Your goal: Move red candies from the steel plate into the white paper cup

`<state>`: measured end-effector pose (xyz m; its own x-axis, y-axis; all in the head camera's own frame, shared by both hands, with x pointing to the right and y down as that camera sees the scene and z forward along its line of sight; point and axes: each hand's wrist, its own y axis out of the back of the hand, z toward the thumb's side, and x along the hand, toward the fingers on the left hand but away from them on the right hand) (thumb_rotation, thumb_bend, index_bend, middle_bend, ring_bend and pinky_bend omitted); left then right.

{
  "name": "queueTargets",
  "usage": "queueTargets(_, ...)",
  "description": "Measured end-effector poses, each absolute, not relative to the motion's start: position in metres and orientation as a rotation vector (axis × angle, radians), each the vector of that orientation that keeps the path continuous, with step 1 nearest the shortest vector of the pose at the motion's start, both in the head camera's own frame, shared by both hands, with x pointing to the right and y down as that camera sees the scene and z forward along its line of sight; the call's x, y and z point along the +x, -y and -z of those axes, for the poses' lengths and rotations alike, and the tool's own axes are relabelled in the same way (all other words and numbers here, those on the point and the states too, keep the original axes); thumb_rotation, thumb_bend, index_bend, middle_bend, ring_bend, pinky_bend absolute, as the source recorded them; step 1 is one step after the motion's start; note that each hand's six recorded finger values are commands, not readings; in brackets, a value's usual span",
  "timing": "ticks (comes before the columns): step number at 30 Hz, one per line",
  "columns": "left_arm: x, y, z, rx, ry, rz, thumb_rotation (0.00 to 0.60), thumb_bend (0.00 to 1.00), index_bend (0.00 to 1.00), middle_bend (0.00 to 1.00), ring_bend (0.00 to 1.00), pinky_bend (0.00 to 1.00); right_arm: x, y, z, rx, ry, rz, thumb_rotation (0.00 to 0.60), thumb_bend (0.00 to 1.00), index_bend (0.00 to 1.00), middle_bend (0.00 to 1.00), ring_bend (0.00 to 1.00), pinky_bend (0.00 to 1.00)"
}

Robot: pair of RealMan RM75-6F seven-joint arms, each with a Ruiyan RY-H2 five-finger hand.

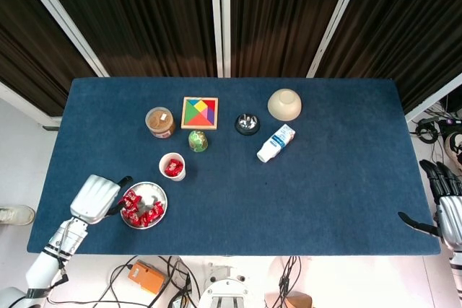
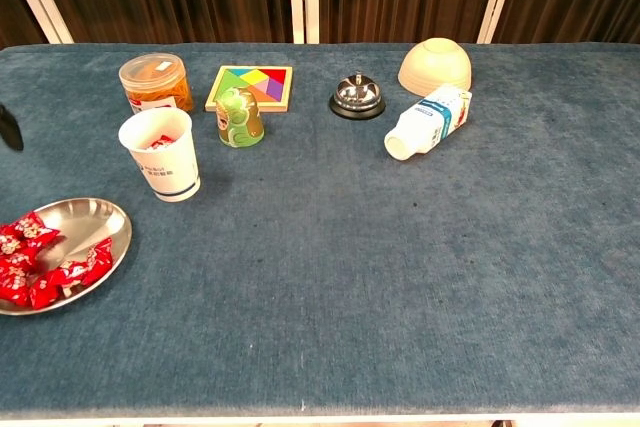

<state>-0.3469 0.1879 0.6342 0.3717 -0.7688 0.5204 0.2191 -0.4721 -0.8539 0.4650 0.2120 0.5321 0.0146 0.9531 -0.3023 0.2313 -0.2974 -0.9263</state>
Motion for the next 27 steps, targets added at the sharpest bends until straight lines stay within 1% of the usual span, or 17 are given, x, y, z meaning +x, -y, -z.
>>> queueTargets(4,-0.352,-0.196,-0.643,-1.655,-0.401,1.311,0.600,0.18,0.37,0.85,0.79,0.83,0.465,-0.213,-0.532,-1.604,1.240,-1.331,0.600,0.20,0.02,0.16,0.11,0.18)
queueTargets(15,-0.348,-0.202,-0.662,-1.654,-0.293,1.349,0.600,0.24,0.39,0.85,0.79,0.83,0.467,-0.215,-0.530,-1.599,1.245,-1.331,0.600,0.20,0.02,0.16,0.11,0.18)
queueTargets(27,-0.344,-0.204,-0.675,-1.633,-0.249,1.369,0.600,0.24,0.41,0.85,0.79,0.83,0.467,-0.215,-0.531,-1.599,1.246,-1.335,0.600,0.20,0.02,0.16,0.11,0.18)
